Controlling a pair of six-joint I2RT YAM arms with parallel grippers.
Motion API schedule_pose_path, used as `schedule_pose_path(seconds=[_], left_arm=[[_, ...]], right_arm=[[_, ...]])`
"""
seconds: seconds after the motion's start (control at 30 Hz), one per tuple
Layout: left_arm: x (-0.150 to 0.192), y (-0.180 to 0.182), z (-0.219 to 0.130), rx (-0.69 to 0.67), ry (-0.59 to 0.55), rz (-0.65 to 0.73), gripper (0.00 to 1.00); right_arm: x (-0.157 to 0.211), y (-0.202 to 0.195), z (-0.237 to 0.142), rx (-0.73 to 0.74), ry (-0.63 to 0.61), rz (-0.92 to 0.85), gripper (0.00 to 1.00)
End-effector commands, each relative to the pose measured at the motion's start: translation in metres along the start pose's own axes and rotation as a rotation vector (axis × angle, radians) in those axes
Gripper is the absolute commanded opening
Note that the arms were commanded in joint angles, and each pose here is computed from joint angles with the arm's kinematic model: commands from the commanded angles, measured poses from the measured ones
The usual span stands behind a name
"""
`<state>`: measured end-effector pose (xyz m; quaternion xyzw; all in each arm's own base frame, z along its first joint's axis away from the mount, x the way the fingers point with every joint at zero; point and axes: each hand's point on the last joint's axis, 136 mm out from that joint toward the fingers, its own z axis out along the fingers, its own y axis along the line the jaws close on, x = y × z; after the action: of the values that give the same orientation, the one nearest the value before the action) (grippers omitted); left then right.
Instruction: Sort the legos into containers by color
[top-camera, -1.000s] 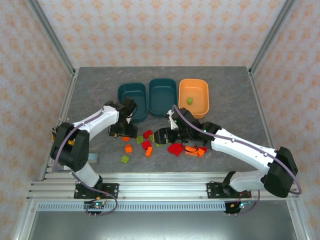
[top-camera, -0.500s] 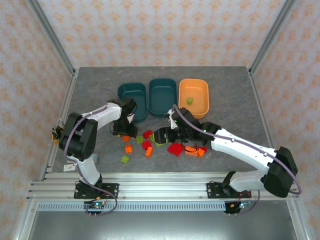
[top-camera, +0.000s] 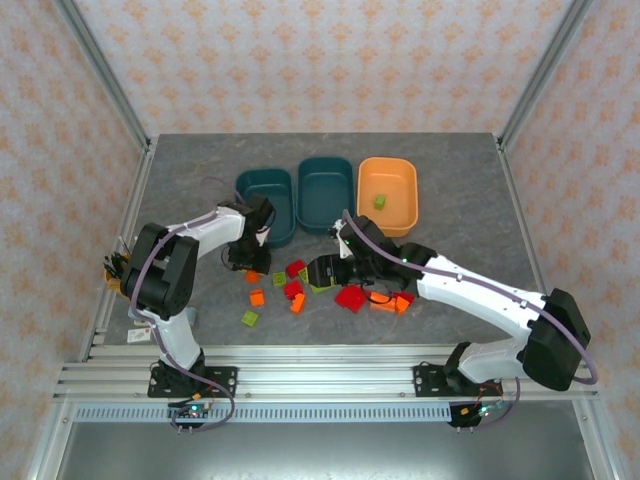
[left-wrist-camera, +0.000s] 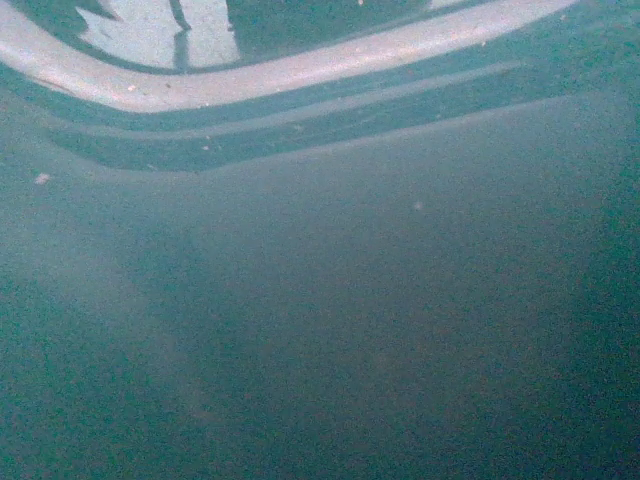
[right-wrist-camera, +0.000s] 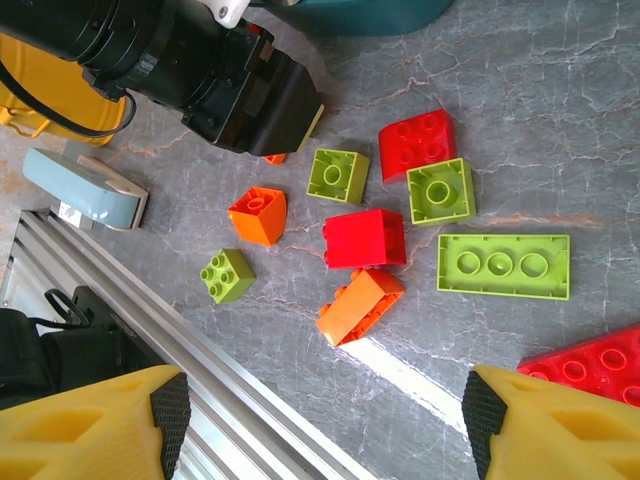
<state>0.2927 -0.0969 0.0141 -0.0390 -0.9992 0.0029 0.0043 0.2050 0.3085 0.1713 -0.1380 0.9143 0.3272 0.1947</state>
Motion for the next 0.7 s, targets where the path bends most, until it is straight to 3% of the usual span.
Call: schedule_pose_path(seconds=[0.0, 0.17, 0.5, 0.67], left_arm=[[0.008, -0.002, 0.01, -0.021, 0.009, 0.008, 0.38], [0.008, -0.002, -0.003, -0.041, -0.026, -0.005, 0.38], [0.021, -0.001, -0.098, 0.012, -0.138, -0.101, 0.37], [-0.012, -0.001, -0.135, 0.057, -0.192, -0.163, 0.38]], right_arm=[[-0.015, 0.007, -0.005, 0.003, -0.041, 0.001, 0.74], [-0.018, 0.007, -0.008, 0.013, -0.054, -0.003, 0.73], [-0.058, 0.01, -0.05, 0.088, -0.231, -0.015, 0.73], [-0.094, 0.008, -0.068, 0.083, -0.342, 0.048, 0.74]])
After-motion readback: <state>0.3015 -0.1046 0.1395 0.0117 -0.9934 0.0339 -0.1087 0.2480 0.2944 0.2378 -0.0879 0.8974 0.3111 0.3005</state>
